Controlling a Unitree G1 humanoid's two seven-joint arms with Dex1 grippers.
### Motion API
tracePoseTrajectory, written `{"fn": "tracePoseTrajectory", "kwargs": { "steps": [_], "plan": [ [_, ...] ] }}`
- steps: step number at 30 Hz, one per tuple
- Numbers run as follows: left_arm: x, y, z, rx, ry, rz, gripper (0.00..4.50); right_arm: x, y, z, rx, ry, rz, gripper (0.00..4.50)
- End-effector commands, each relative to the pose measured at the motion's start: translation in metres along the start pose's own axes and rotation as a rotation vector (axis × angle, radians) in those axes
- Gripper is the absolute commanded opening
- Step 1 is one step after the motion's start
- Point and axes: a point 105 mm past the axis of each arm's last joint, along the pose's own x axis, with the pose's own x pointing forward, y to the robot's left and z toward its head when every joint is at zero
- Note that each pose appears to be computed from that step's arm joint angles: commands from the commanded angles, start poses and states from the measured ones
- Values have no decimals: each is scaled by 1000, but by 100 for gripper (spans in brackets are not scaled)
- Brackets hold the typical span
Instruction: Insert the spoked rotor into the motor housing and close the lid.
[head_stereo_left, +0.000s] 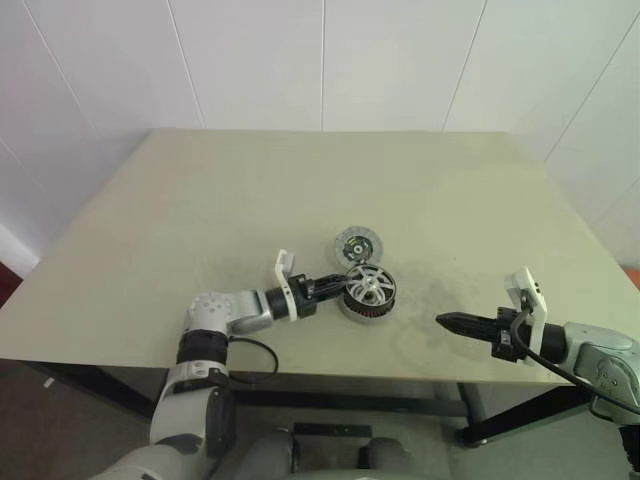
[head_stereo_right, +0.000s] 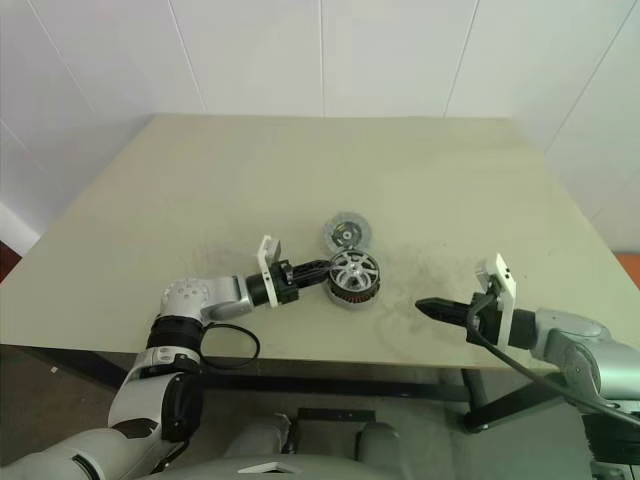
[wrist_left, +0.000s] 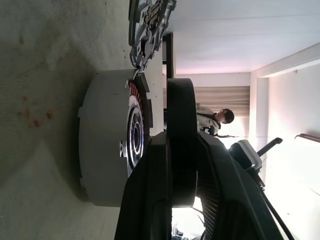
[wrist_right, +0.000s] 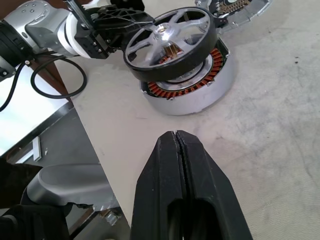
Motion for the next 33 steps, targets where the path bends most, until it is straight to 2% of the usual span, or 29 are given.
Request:
{"fn": "tracePoseTrajectory", "kwargs": {
  "steps": [1,8,9,16,25,33],
  "plan": [
    [5,-6,-3,-2,23,-30,42,-4,4,16,-55,-46,-1,0],
    [6,-7,-3,15,29,-24,42,-5,3,15,-52,-48,-6,0],
    [6,-8,-3,20,29,-23,113,-5,3,15,-52,-49,-6,0],
    [10,-13,0,84,46,1,331,-3,3,15,-52,-48,-7,0],
    [4,-38,9,217,94,-9,331,-1,0,16,-55,-45,-7,0],
    [-12,-69,29,423,178,61,331,2,-3,15,-59,-38,-9,0]
  ]
}}
